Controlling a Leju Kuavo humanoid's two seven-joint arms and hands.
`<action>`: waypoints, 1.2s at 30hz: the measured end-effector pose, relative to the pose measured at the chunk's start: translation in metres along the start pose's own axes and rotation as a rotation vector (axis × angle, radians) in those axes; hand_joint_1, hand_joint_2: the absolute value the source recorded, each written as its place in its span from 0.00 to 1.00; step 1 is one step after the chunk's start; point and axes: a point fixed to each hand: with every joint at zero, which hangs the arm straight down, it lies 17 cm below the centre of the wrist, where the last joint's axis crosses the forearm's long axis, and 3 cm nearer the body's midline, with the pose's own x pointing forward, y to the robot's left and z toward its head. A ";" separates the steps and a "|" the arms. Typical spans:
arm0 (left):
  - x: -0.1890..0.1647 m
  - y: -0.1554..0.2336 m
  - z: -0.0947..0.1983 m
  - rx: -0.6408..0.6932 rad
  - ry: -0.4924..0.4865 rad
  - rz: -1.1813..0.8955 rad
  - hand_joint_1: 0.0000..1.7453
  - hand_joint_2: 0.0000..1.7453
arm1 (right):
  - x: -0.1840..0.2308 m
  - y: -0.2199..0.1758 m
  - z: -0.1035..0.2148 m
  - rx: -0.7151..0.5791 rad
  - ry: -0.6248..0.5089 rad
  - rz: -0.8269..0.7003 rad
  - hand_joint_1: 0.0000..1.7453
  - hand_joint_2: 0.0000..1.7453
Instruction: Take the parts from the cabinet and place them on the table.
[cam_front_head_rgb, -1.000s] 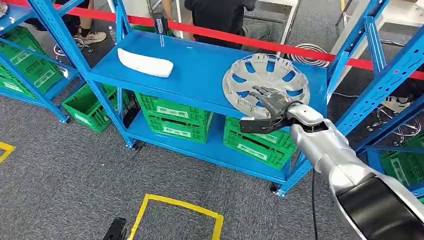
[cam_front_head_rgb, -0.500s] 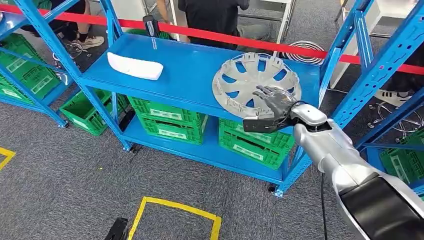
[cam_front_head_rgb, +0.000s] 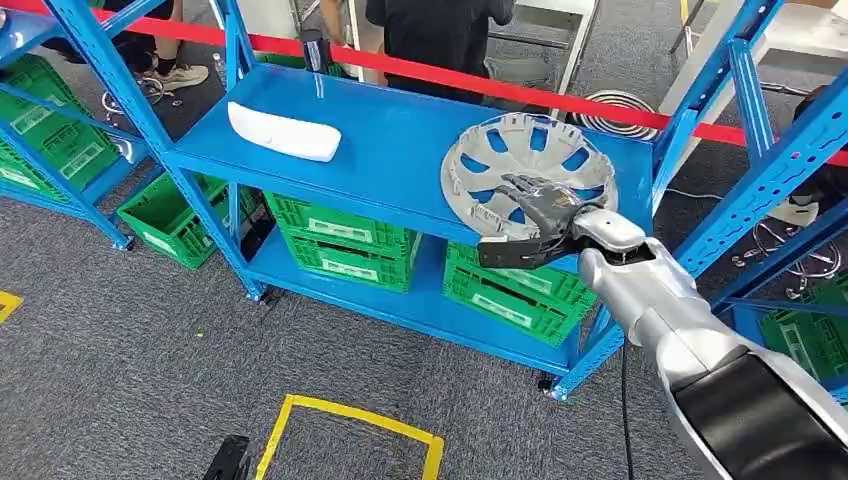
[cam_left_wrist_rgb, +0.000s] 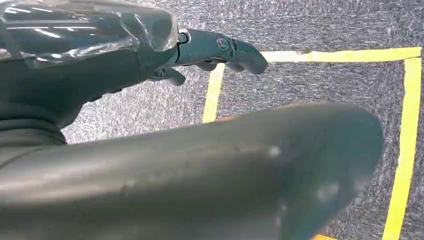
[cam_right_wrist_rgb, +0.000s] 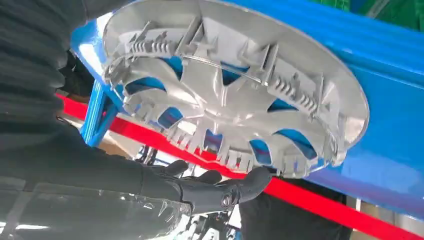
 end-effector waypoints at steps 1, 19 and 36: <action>0.000 -0.001 0.000 -0.001 0.000 0.000 0.00 0.00 | 0.000 -0.002 0.000 -0.003 0.000 0.000 0.00 1.00; -0.003 -0.002 0.001 -0.003 0.004 0.005 0.00 0.00 | 0.008 -0.011 -0.003 -0.016 -0.011 -0.001 0.00 1.00; -0.002 -0.008 0.001 -0.024 0.000 -0.014 0.00 0.00 | -0.013 0.006 0.003 0.004 0.021 -0.006 0.00 1.00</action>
